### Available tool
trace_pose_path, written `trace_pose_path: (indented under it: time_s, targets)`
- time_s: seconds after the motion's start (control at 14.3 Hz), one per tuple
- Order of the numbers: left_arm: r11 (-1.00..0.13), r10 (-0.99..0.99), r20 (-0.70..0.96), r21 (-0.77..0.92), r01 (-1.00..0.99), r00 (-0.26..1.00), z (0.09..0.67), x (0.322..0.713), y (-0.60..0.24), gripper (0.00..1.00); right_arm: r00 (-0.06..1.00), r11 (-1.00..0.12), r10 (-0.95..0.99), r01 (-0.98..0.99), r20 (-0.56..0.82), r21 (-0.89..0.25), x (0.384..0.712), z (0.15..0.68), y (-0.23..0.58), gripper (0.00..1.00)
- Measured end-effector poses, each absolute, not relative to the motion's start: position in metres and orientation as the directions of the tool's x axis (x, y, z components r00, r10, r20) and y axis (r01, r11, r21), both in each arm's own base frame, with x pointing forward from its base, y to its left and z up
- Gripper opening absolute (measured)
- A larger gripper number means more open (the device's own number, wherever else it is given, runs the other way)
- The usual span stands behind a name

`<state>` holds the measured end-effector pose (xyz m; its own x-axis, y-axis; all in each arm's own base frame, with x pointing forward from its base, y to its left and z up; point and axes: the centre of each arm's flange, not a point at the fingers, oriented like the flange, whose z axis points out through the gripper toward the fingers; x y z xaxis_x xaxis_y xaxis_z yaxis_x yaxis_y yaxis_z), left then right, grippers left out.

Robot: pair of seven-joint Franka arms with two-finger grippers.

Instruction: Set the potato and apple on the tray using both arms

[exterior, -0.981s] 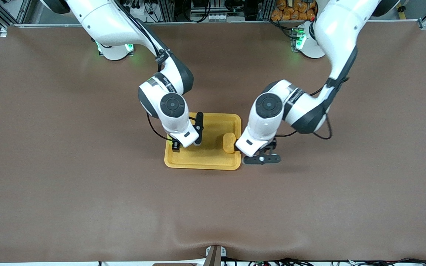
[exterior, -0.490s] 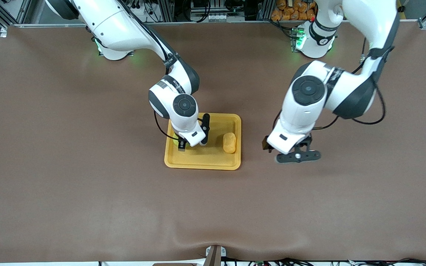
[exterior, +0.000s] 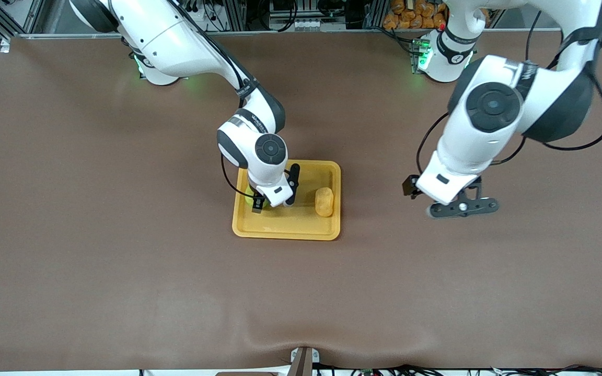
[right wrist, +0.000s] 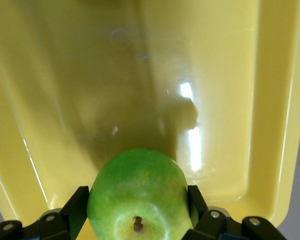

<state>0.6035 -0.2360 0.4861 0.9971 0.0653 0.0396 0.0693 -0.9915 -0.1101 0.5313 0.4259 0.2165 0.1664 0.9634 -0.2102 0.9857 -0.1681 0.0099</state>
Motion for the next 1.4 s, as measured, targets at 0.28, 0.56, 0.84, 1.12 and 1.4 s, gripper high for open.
trace_pose_path:
  time_s: [0.28, 0.56, 0.84, 1.12, 1.4]
  targets:
    - [-0.99, 0.066, 0.031, -0.12, 0.069, 0.997, 0.514, 0.598, -0.21, 1.0, 0.23, -0.218, 0.946, 0.973, -0.229, 0.075, 0.524, 0.218, 0.437, 0.99]
    - [-0.992, 0.008, 0.032, -0.123, 0.012, 0.999, 0.539, 0.596, -0.177, 1.0, 0.246, -0.23, 0.943, 0.968, -0.225, 0.096, 0.524, 0.223, 0.442, 1.0]
    - [-0.991, -0.035, 0.038, -0.129, -0.03, 0.999, 0.567, 0.594, -0.14, 1.0, 0.256, -0.237, 0.941, 0.966, -0.223, 0.107, 0.527, 0.241, 0.442, 1.0]
    - [-0.993, -0.05, 0.041, -0.11, -0.045, 0.998, 0.586, 0.588, -0.116, 1.0, 0.302, -0.278, 0.919, 0.952, -0.252, 0.129, 0.534, 0.29, 0.427, 1.0]
    - [-0.993, -0.07, 0.049, -0.1, -0.065, 0.996, 0.61, 0.576, -0.1, 1.0, 0.408, -0.378, 0.879, 0.912, -0.246, 0.159, 0.565, 0.347, 0.373, 1.0]
